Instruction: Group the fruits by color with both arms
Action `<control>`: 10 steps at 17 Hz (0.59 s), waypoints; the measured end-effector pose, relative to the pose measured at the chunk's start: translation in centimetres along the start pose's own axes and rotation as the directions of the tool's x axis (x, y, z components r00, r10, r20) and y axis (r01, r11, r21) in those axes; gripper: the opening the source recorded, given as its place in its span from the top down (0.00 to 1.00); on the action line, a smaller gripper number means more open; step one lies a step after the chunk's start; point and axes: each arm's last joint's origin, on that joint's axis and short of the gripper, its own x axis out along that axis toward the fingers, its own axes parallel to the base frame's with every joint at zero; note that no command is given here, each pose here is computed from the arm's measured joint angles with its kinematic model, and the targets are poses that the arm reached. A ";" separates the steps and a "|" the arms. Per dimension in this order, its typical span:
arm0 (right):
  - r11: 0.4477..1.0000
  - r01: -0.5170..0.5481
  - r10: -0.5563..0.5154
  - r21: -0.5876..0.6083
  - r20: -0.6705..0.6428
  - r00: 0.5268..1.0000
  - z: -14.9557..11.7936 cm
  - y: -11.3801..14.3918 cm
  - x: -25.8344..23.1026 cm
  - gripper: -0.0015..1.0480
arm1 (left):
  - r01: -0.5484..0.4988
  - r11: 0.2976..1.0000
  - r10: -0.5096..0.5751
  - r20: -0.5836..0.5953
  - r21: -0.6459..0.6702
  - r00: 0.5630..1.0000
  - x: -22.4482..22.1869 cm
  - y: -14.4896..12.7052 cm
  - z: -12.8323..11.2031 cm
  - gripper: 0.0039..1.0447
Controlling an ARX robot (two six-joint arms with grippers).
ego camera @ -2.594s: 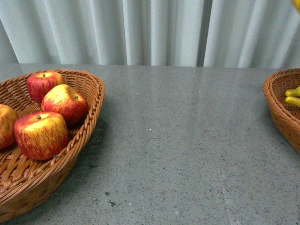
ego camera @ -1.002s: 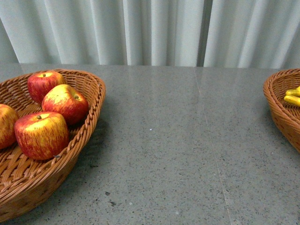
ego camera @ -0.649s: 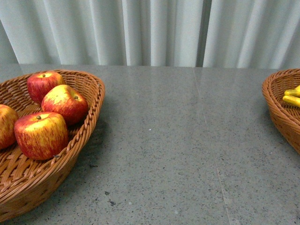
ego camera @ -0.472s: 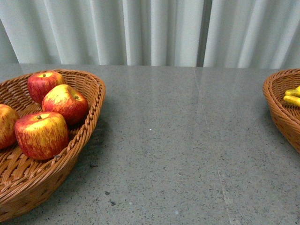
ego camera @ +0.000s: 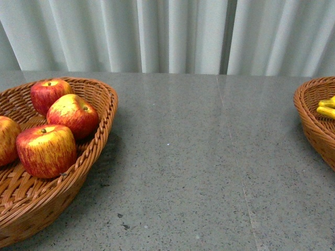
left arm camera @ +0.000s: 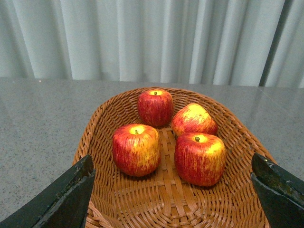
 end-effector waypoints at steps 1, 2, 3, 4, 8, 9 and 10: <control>1.000 0.000 0.000 0.000 0.003 1.000 -0.1 0.0 -0.1 0.98 | 0.000 1.000 0.000 0.000 0.000 1.000 0.0 0.0 0.0 0.06; 1.000 0.000 0.000 0.000 0.002 1.000 -0.2 0.0 -0.1 0.98 | 0.000 1.000 0.000 0.000 0.000 1.000 0.0 0.0 0.0 0.06; 1.000 0.000 0.000 0.000 0.000 1.000 -0.3 0.0 -0.2 0.98 | 0.000 1.000 0.000 0.000 0.000 1.000 0.0 0.0 0.0 0.06; 1.000 -0.003 0.003 0.000 -0.035 0.999 -0.9 0.0 -0.9 0.98 | 0.000 1.000 0.000 0.000 0.000 1.000 0.0 0.0 0.0 0.06; 1.000 0.000 0.000 0.000 -0.005 1.000 -1.6 0.0 -1.3 0.98 | 0.000 1.000 0.000 0.000 0.000 1.000 0.0 0.0 0.0 0.06; 1.000 0.000 0.000 0.000 0.016 1.000 -1.4 0.0 -1.3 0.98 | 0.000 1.000 0.000 -0.001 0.000 1.000 0.0 0.0 0.0 0.06; 1.000 0.000 0.000 0.000 0.006 1.000 -1.5 0.0 -1.3 0.98 | 0.000 1.000 0.000 0.000 0.000 1.000 0.0 0.0 0.0 0.06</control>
